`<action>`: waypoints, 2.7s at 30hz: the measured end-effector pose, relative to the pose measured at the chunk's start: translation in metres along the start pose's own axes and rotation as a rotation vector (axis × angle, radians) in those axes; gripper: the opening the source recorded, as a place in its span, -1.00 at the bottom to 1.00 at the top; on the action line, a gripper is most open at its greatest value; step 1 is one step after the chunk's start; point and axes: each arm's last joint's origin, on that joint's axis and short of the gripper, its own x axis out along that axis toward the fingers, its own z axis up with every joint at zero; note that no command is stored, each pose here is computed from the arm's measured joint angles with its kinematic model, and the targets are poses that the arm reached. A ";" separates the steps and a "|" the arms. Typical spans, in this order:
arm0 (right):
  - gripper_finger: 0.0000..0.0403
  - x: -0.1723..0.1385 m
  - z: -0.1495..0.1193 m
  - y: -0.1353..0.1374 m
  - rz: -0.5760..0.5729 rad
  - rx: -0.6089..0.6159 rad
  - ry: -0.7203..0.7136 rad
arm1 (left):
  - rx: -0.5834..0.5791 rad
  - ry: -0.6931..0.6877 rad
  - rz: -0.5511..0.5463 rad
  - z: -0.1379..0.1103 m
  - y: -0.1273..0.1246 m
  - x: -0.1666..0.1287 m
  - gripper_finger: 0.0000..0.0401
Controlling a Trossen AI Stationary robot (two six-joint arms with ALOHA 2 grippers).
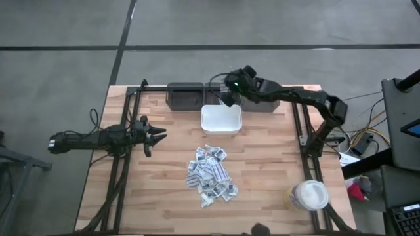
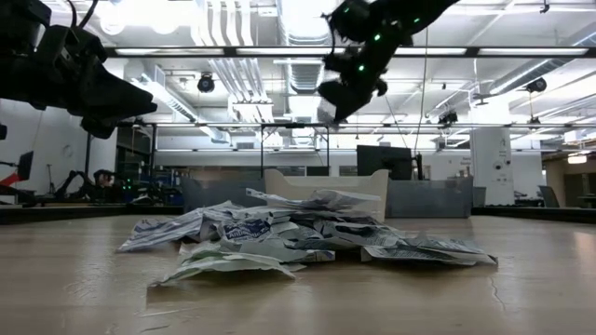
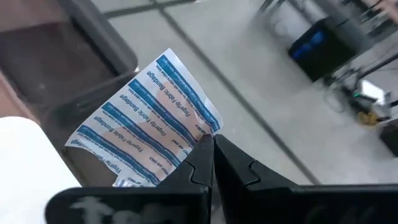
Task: Pick & Place First Aid Supplies
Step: Put the blue bandage into the middle black bin
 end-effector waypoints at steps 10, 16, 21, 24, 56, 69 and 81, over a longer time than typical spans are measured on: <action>-0.96 0.066 0.009 0.014 0.066 -0.110 0.241 | 0.001 0.003 0.001 0.000 0.000 0.000 -0.38; -0.96 0.104 0.009 0.018 0.068 -0.152 0.377 | 0.002 0.005 0.002 0.000 0.000 0.000 -0.38; -0.96 0.129 0.010 0.014 0.080 -0.160 0.474 | 0.002 0.006 0.002 0.000 0.000 0.000 -0.38; -0.96 0.140 0.009 0.010 0.080 -0.169 0.536 | 0.002 0.008 0.003 -0.001 0.000 0.001 -0.38; -0.69 0.153 0.008 0.006 0.079 -0.213 0.619 | 0.004 0.009 0.004 -0.001 0.000 0.001 -0.38; -0.69 0.057 0.049 0.001 0.373 -0.094 0.625 | 0.005 0.009 0.004 -0.001 0.000 0.001 -0.38; -0.95 -0.047 0.076 0.034 0.665 -0.145 0.443 | 0.006 0.009 0.004 -0.001 0.000 0.001 -0.38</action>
